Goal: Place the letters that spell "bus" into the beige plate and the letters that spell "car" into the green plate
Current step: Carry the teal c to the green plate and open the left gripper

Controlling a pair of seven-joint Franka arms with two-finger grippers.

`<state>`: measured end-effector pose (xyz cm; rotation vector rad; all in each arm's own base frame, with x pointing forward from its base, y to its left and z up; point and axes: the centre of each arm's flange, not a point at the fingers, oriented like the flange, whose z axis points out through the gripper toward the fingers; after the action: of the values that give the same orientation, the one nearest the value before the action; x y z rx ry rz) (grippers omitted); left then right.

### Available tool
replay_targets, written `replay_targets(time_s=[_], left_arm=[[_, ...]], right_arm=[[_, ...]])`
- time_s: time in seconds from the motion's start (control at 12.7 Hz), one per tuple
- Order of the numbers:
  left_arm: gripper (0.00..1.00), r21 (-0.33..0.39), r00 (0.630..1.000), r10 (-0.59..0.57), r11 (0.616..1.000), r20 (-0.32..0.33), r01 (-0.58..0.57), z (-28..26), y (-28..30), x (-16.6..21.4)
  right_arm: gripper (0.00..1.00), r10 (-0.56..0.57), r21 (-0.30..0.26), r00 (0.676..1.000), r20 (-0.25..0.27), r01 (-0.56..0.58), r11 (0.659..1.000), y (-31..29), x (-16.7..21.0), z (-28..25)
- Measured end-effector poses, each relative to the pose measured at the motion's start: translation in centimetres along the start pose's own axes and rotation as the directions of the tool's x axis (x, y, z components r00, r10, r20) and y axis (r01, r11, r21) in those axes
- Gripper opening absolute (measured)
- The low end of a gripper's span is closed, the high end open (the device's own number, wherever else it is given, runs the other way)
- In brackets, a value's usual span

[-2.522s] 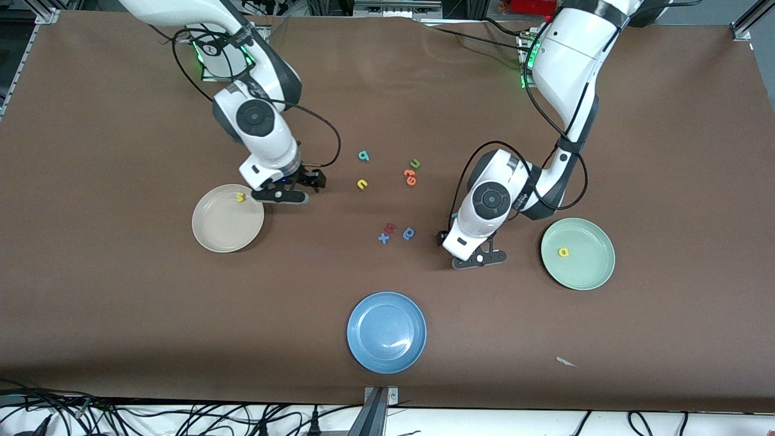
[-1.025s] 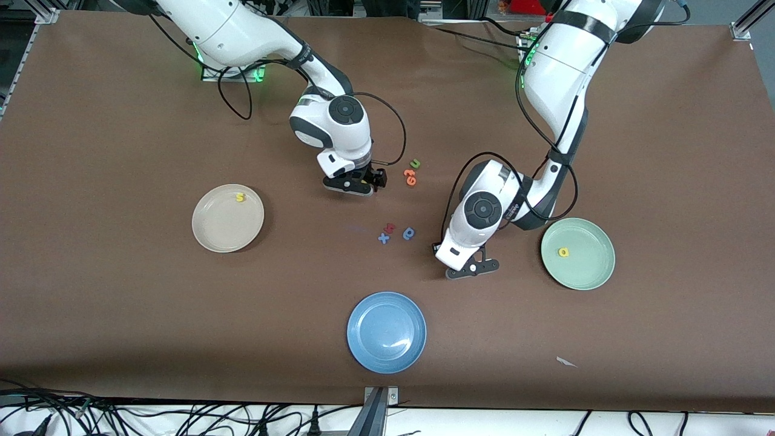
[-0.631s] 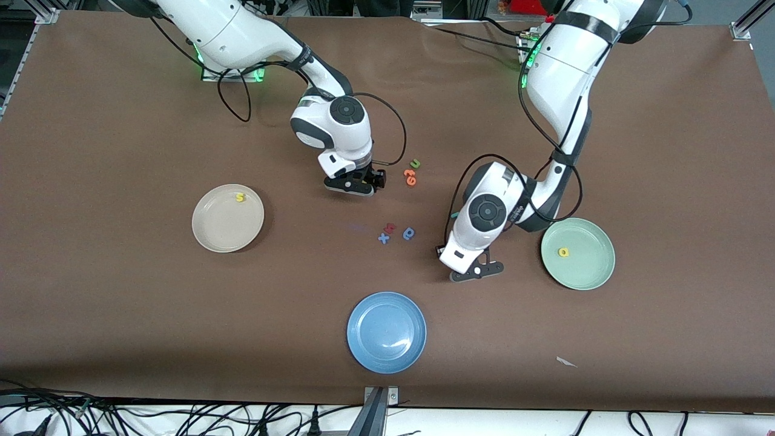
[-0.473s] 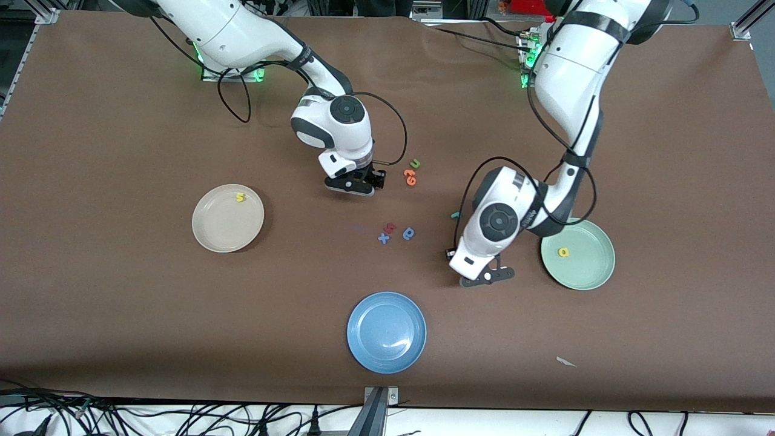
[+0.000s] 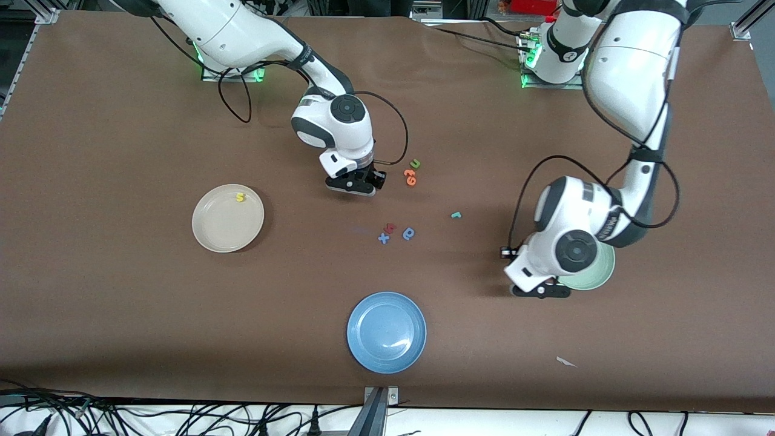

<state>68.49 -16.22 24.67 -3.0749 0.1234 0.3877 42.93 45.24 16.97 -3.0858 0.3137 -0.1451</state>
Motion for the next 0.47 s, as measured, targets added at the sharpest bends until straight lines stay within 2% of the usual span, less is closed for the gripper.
replay_targets(time_s=[0.16,0.32,0.47], left_arm=[[0.28,0.025,0.994,0.101,0.994,0.03,-0.102,1.2,-4.4,0.1],[0.28,0.032,0.984,0.171,0.985,0.049,-0.172,2.5,-7.8,-0.3],[0.28,0.021,0.972,0.232,0.972,0.033,-0.233,3.5,-10.3,-0.9]], right_arm=[[0.15,-0.001,0.0,1.0,0.0,0.001,1.0,0.0,0.0,0.0],[0.13,-0.004,0.0,1.0,-0.002,0.004,1.0,0.0,0.0,0.0],[0.16,-0.003,0.0,1.0,-0.003,0.003,1.0,0.0,0.0,0.0]])
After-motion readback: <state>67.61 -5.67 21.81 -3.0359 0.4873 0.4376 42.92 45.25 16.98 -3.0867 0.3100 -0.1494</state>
